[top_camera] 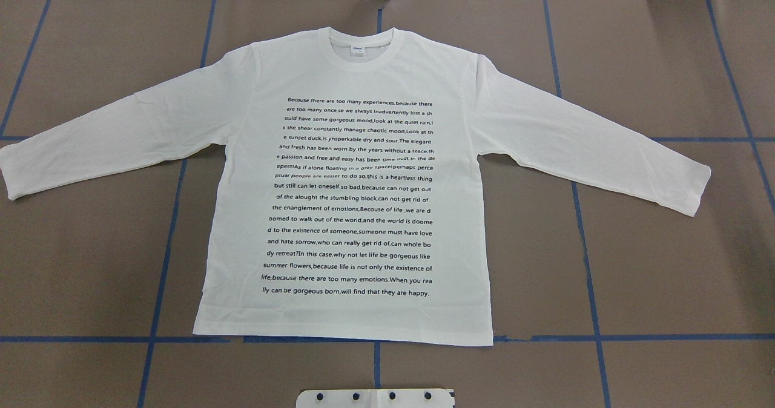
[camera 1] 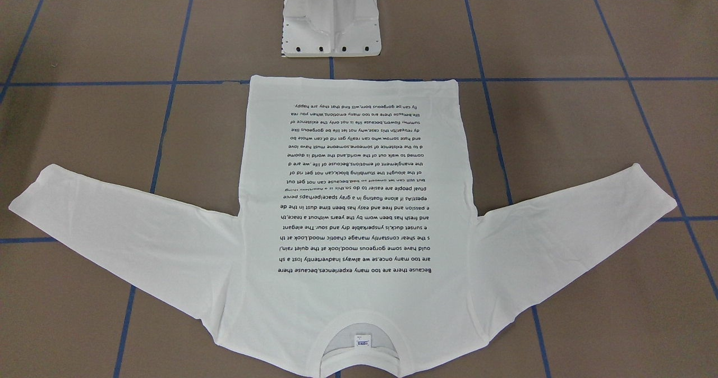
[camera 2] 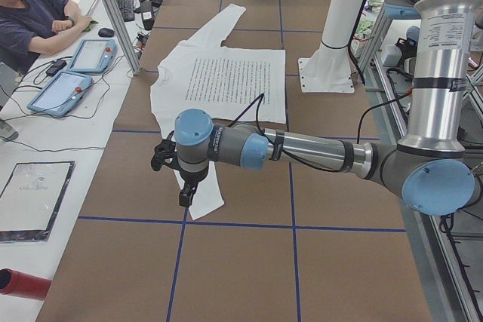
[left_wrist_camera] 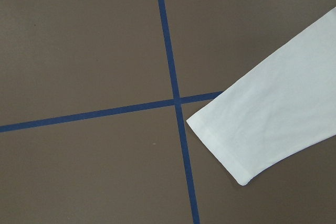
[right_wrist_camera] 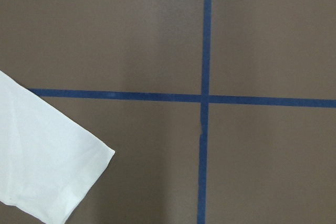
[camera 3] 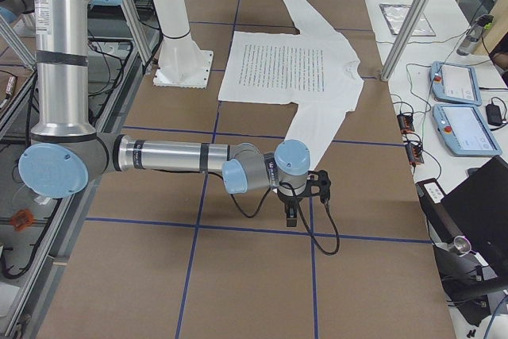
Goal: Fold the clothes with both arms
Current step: 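Move the right gripper to the cuff of the sleeve nearest it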
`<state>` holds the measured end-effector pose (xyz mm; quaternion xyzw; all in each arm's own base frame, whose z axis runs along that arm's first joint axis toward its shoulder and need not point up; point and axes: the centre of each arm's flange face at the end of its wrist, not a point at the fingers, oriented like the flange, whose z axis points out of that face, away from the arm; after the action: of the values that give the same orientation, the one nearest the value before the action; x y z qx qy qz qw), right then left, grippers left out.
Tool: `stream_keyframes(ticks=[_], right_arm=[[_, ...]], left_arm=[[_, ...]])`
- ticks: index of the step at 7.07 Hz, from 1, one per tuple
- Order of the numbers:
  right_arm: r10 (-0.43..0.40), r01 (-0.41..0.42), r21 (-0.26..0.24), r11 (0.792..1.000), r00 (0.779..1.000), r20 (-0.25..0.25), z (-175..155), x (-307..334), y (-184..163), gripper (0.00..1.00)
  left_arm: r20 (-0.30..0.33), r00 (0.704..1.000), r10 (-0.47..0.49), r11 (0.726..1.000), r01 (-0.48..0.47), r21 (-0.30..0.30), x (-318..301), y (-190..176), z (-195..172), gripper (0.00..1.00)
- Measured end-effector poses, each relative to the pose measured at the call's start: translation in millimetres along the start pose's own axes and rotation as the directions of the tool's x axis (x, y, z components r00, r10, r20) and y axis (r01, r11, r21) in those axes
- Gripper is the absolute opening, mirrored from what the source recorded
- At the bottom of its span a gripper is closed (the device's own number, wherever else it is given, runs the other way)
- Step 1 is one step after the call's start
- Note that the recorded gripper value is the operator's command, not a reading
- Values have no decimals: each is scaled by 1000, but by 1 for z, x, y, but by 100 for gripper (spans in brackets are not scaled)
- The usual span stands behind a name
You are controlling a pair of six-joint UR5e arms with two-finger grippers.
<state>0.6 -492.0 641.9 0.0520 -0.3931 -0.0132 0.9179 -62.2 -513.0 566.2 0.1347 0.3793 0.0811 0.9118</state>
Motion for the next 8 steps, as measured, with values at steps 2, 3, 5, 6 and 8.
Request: stream_keyframes(ticks=[2,3,5,6,8], right_arm=[[-46,46,-1,999,999,21,24,-35,-8,100],[-34,34,13,999,999,34,40,-53,-8,100],[-68,68,60,996,998,1,90,-79,-4,100],[-83,84,67,994,996,-12,113,-75,-4,100],[-86,86,39,995,996,-5,138,-71,-1,98]], left_arm=[[-5,1000,-3,1000,3,9,2,-1,1,100],[-5,1000,0,1000,0,25,9,-8,-5,100],[-5,1000,16,999,-16,50,20,-22,-16,100],[-6,1000,16,998,-16,53,21,-22,-17,100],[-7,1000,14,999,-14,53,21,-21,-17,100]])
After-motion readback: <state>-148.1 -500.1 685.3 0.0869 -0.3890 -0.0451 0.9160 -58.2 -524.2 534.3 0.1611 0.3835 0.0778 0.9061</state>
